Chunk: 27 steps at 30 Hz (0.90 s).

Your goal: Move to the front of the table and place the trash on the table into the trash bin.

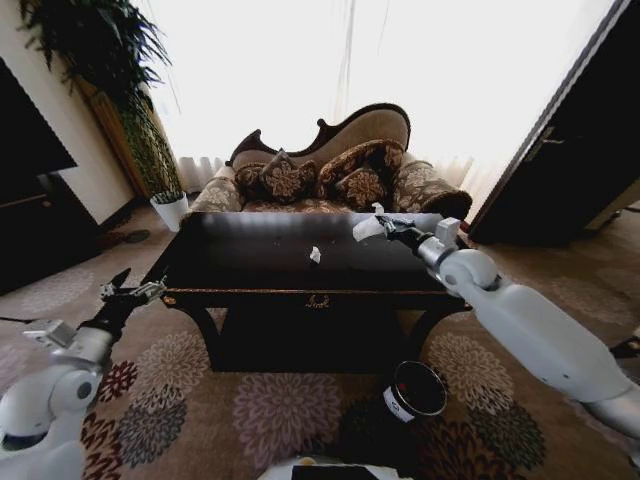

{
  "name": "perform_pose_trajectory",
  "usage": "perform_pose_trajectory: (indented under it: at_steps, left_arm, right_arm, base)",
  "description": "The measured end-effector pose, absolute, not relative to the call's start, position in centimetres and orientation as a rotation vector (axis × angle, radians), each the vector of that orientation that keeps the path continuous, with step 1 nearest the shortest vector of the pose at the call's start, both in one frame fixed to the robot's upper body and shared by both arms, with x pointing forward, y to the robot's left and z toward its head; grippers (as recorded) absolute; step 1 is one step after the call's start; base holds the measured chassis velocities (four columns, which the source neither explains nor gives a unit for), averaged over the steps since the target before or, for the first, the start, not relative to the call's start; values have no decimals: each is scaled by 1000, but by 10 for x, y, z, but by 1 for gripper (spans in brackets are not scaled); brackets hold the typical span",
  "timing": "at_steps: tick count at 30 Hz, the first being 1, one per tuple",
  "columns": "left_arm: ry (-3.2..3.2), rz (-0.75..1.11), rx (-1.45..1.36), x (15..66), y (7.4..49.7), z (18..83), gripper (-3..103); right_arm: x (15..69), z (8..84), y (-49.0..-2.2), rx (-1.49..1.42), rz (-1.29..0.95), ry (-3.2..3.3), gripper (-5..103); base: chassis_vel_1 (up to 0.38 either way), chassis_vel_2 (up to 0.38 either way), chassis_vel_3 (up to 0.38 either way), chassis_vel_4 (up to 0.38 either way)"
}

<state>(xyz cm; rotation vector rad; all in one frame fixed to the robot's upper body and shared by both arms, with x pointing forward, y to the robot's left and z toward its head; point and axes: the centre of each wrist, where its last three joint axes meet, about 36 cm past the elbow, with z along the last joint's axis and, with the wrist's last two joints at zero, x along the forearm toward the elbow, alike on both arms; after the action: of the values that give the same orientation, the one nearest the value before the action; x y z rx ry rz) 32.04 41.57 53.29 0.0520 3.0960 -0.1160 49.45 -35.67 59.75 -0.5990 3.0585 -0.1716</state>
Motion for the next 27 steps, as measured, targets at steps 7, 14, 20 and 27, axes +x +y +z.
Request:
perform_pose_trajectory:
  at_steps: [7,14,20,27]
  left_arm:
    - [3094,-141,92,324,405,529,100]
    - [3084,-163,123,328,397,528,100]
    - [3087,-181,153,334,388,522,100]
    - [3090,-190,183,336,381,519,100]
  right_arm:
    - [424,588,-381,-478,-106,3062,0]
    - [353,567,-398,-354,-128,3063,0]
    - [306,550,-409,-226,-174,3060,0]
    - [264,524,-416,-40,-244,3040,0]
  base:
    - [0,0,0,0]
    - [0,0,0,0]
    - [0,0,0,0]
    - [0,0,0,0]
